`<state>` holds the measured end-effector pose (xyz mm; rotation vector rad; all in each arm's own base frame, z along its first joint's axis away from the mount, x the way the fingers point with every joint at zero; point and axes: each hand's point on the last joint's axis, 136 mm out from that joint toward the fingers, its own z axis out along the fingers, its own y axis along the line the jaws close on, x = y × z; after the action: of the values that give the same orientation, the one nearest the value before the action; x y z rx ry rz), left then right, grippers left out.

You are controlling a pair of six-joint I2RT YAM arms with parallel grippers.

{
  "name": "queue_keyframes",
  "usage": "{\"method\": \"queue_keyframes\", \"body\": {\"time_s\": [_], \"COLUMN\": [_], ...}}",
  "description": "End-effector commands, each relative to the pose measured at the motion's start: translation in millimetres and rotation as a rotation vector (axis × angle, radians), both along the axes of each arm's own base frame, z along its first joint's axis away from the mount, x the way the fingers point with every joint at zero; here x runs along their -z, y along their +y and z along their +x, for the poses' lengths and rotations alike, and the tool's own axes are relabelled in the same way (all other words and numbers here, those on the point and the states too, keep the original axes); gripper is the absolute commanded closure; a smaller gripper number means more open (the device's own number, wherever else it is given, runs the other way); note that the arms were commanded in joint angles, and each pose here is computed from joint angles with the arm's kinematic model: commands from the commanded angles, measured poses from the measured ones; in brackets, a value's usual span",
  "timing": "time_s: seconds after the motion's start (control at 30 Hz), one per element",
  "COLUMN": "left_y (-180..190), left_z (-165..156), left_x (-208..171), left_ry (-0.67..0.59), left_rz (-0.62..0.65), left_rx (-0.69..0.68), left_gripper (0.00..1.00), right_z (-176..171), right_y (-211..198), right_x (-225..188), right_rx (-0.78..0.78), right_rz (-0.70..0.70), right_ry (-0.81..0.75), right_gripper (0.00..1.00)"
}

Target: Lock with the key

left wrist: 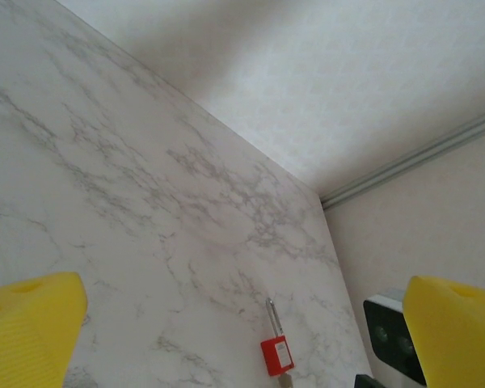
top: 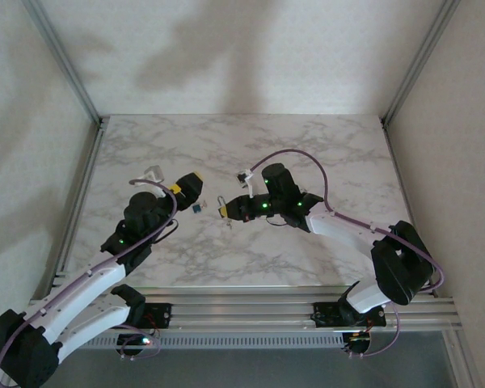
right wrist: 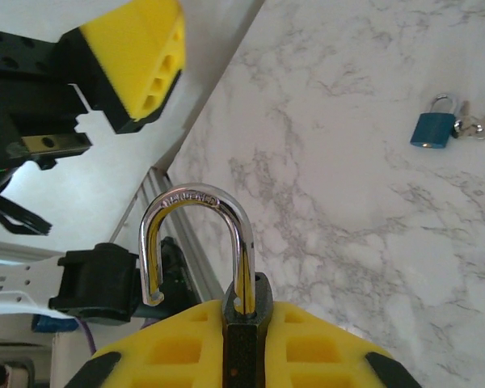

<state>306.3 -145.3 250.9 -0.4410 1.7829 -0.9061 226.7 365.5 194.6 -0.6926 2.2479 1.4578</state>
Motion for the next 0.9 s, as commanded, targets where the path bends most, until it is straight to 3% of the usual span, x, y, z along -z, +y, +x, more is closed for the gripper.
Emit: {"method": "queue_keyframes", "body": {"time_s": [0.0, 0.3, 0.87], "left_y": [-5.6, -18.9, -49.4], "left_z": [-4.2, -14.0, -32.2], "left_x": [12.0, 33.0, 36.6], "left_ry": [0.024, 0.074, 0.055], "left_rz": [0.03, 0.039, 0.003], "left_rx": [0.054, 0.149, 0.336], "left_gripper": [0.0, 0.0, 0.01], "right_z": [-12.2, -18.0, -17.0], "right_y": [3.8, 7.2, 11.4], "right_x": [-19.7, -23.9, -18.7], "right_rx": [-0.067, -0.104, -0.116], "right_rz": [0.069, 0.101, 0.1], "right_ry": [-0.039, -0.016, 0.017], "right_gripper": [1.0, 1.0, 1.0]}}
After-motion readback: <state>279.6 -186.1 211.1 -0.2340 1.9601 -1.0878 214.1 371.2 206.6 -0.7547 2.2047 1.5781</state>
